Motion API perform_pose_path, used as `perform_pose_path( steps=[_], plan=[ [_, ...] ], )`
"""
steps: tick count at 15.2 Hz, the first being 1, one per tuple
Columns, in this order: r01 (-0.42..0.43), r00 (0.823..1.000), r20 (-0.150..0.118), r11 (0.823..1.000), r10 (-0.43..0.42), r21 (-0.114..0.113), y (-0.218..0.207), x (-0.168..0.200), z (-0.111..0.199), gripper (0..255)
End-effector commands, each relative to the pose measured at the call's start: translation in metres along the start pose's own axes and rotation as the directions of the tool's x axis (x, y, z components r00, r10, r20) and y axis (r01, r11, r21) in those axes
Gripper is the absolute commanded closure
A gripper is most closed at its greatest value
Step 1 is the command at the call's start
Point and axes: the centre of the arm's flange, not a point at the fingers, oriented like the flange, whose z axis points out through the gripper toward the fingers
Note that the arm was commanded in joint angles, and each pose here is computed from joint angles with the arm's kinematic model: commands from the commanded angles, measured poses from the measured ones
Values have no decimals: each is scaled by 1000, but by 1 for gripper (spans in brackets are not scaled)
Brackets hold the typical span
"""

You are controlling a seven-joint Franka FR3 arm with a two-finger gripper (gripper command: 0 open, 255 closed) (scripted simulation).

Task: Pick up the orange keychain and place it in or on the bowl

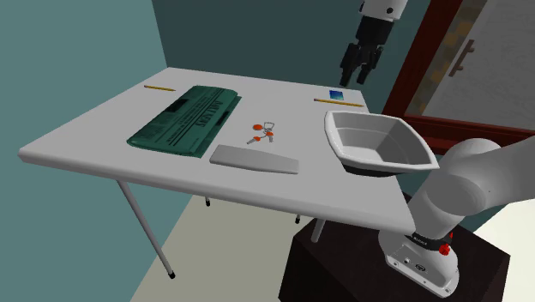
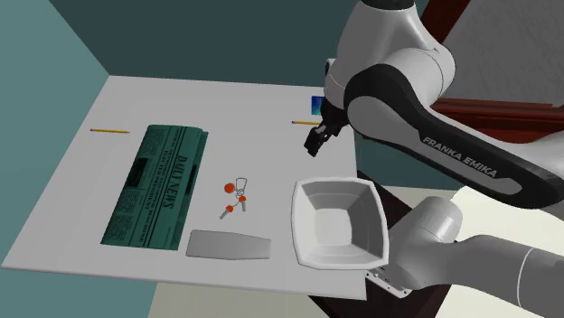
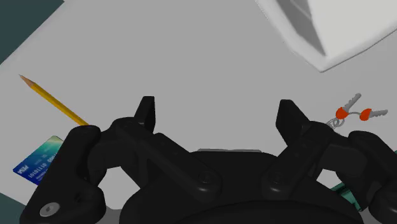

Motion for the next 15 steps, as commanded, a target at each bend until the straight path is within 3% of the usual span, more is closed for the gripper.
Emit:
perform_pose_path(
  steps=[1, 8, 15],
  plan=[
    [0, 1000, 0, 1000, 0, 0, 0, 0, 0, 0],
    [-184, 983, -30, 982, 183, -40, -89, 12, 39, 0],
    [-363, 931, -67, 929, 358, -74, -172, 42, 82, 0]
  ],
)
